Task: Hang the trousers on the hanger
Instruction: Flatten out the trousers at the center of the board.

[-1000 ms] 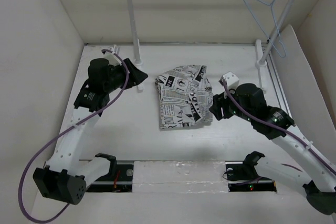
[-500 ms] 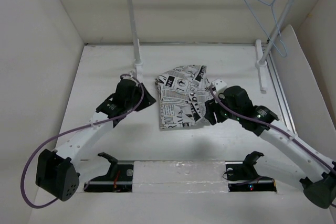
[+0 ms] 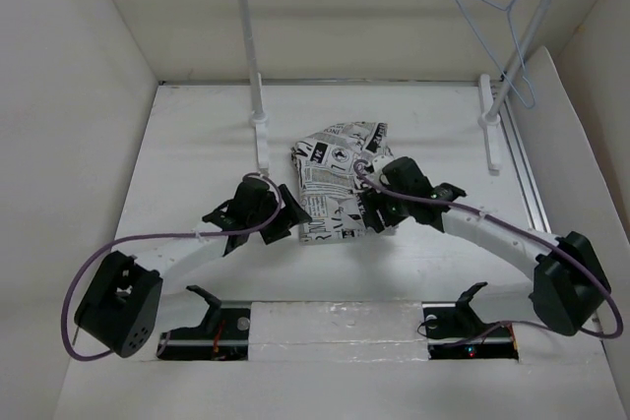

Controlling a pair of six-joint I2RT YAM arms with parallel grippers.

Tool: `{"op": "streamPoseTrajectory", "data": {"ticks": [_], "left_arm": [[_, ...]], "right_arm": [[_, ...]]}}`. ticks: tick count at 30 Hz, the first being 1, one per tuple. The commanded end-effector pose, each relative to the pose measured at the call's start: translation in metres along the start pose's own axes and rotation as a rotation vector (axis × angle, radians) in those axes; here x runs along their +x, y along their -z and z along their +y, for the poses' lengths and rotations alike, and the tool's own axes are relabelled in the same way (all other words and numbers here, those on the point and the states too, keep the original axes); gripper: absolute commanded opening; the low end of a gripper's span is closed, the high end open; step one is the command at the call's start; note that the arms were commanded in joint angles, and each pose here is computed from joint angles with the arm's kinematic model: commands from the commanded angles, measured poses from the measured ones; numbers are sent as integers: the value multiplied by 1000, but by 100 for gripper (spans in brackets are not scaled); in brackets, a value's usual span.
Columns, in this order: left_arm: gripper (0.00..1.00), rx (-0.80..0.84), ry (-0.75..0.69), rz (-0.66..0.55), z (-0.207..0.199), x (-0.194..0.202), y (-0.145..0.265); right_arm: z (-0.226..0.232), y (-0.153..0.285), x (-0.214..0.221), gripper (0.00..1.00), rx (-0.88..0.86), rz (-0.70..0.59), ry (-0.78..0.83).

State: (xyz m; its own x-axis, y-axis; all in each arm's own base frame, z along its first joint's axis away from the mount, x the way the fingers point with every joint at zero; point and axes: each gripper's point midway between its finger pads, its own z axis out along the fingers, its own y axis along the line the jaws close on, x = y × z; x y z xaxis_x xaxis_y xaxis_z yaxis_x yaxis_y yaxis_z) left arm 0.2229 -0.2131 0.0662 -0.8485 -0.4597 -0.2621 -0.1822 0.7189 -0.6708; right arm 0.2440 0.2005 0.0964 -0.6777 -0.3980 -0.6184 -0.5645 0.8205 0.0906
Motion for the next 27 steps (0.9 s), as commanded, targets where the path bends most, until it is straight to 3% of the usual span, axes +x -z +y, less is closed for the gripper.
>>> {"op": "streamPoseTrajectory", "data": {"ticks": [1,8,13,14,18,19,20,21,24,25,26,27], "left_arm": [[72,70,16,-3,-11,-2,-10],[70,-1,10,30,8,5,-22],[67,-54,7,43,25,11,-29],[66,-61,8,42,28,11,-30],[61,-40,13,34,25,8,-40],[52,-38,23,43,24,8,-47],[52,-39,28,40,24,8,-47],[36,-45,25,43,24,10,-50],[0,-78,38,-9,20,-4,-47],[0,-90,33,-34,14,-12,-41],[0,-88,31,-132,-4,-43,-31],[0,-96,6,-185,-15,-58,-3]], "right_arm": [[1,-15,-8,68,-20,-45,-22],[0,-29,16,67,-58,-1,-72],[-1,-39,24,61,-68,10,-78],[-1,-42,24,58,-73,19,-66],[3,-41,10,18,-95,-1,-49],[2,-35,0,5,-87,-29,-45],[3,-33,-5,1,-88,-40,-44],[6,-24,-17,0,-89,-79,-32],[11,5,-54,0,-75,-169,4],[12,15,-64,0,-78,-188,9],[15,27,-79,0,-86,-220,15],[18,40,-96,0,-94,-253,25]]}}
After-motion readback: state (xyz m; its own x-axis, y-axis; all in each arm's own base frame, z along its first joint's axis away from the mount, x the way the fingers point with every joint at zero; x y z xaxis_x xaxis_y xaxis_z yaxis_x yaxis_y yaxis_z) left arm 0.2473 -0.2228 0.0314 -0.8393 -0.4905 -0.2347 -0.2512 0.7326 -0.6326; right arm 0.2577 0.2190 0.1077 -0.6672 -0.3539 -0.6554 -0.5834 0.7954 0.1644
